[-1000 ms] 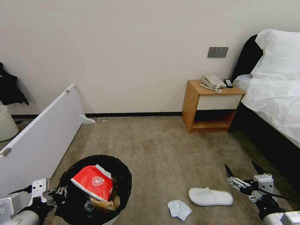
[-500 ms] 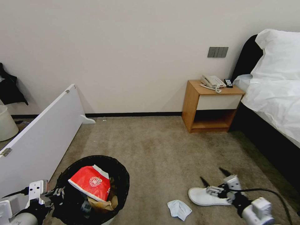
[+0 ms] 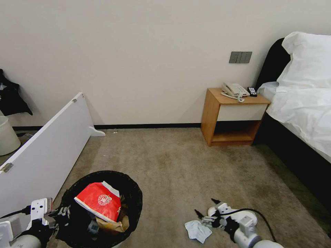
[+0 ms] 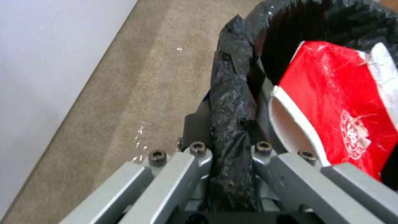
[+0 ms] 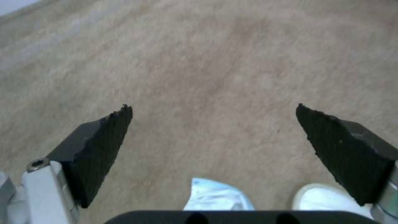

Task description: Pick up the trash bin, then pick up the garbage from the floor and place it into the trash bin.

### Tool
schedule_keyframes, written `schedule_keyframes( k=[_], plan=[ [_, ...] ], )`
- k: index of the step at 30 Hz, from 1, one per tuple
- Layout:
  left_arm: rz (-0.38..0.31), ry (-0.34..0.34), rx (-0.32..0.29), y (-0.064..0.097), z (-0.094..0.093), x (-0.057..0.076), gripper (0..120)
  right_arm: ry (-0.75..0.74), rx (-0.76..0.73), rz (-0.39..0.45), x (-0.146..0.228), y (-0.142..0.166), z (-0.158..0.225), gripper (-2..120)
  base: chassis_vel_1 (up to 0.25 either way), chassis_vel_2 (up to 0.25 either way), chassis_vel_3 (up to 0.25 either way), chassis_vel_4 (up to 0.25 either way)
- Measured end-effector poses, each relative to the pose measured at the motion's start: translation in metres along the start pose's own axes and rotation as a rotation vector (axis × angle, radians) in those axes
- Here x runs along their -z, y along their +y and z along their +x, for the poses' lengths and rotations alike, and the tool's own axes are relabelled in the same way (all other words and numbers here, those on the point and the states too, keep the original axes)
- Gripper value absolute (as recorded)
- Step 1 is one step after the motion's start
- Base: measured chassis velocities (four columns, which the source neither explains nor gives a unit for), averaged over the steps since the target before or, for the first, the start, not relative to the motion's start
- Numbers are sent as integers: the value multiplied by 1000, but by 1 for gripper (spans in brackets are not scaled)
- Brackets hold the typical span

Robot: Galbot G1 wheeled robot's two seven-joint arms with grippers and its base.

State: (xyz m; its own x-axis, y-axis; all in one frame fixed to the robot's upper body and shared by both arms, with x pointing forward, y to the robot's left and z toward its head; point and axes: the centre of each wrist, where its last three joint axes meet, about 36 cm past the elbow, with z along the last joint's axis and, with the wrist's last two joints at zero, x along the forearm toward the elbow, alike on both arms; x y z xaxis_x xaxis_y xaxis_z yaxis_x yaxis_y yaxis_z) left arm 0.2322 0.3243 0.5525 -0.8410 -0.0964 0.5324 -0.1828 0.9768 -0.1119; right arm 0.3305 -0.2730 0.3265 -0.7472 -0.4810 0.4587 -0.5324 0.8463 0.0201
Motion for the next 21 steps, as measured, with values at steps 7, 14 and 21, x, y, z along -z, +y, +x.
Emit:
schedule_keyframes(
  k=[7,14,21],
  plan=[
    [-1,1,4,0,0,-1,4,40,7,3,-10,2,-13,100,0,0,0,0],
    [-6,-3,6,1,0,1,4,115,-10,0,-34,-4,-27,100,0,0,0,0],
    [-9,-4,5,1,0,2,4,158,-33,-13,-51,-12,-35,100,0,0,0,0]
  ],
)
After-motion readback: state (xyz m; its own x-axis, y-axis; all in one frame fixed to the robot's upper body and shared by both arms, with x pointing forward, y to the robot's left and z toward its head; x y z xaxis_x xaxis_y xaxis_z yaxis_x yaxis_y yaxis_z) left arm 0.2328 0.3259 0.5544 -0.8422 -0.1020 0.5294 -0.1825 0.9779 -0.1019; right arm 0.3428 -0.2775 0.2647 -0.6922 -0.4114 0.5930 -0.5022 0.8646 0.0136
